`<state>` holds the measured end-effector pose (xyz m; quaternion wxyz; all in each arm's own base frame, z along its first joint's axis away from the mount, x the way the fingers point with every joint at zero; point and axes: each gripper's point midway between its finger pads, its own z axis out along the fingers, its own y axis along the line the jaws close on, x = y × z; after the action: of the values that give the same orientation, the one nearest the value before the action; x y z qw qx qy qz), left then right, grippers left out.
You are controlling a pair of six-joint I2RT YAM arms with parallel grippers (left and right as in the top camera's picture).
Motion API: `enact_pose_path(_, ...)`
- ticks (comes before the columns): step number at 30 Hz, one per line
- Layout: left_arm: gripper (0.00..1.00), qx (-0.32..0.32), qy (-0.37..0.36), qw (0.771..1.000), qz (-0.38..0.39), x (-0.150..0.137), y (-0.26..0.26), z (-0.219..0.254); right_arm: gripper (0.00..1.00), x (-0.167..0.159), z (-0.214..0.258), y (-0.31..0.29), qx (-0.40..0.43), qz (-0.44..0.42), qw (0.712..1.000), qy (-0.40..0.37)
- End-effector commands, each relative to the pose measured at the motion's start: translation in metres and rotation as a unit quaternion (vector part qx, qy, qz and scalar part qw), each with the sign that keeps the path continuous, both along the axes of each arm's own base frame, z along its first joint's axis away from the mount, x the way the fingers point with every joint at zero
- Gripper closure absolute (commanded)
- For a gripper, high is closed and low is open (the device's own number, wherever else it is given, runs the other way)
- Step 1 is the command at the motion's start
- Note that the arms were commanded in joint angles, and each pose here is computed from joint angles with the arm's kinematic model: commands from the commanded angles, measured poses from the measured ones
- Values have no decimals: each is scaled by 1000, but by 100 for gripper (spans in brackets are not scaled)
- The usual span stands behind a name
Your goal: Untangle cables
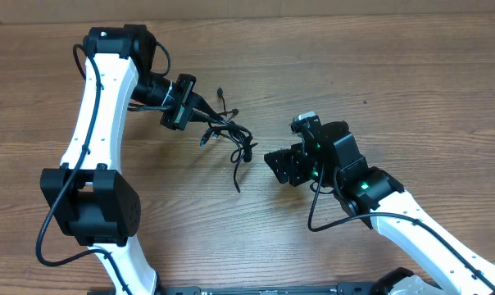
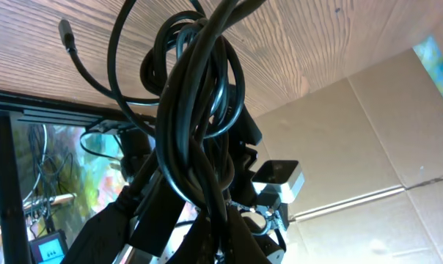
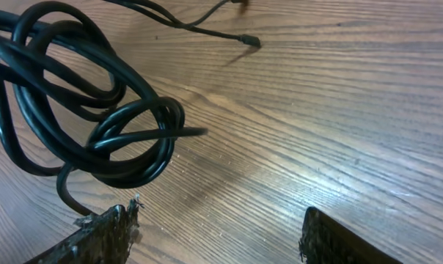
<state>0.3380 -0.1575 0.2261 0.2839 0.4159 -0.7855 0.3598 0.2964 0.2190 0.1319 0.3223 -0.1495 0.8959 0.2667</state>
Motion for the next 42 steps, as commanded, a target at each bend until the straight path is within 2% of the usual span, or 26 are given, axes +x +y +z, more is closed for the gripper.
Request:
enact_pose_path(1, 96, -29, -13, 999, -4, 1, -7, 12, 27, 2, 2, 1, -7, 8, 1000, -13)
enact_pose_path(6, 96, -30, -15, 999, -5, 1, -8, 12, 27, 3, 3, 2, -6, 8, 1000, -15)
enact_pose_path(10, 96, -57, -25, 998, -16, -1, -17, 20, 27, 3, 4, 2, -14, 21, 999, -28)
enact_pose_path(19, 96, -42, -19, 999, -18, -1, -21, 15, 28, -9, 13, 20, 29, 71, 997, -21)
enact_pose_path(24, 96, -43, -21, 999, -22, -2, -23, 15, 30, -9, 12, 20, 31, 69, 997, -15)
enact_pose_path(26, 96, -49, -26, 998, -30, -5, -25, 17, 33, -10, 11, 20, 24, 77, 996, -23)
enact_pose_path(28, 96, -86, -53, 994, -45, -5, -31, 27, 36, -11, 8, 18, 0, 102, 994, -44)
enact_pose_path(32, 96, -99, -62, 992, -47, -5, -33, 31, 44, -6, 4, 10, -50, 121, 988, -84)
enact_pose_path(37, 96, -116, -71, 989, -50, -4, -36, 35, 46, 4, 12, 11, -103, 179, 962, -176)
enact_pose_path(42, 96, -127, -92, 986, -61, -4, -37, 38, 47, 16, 12, -1, -145, 152, 958, -194)
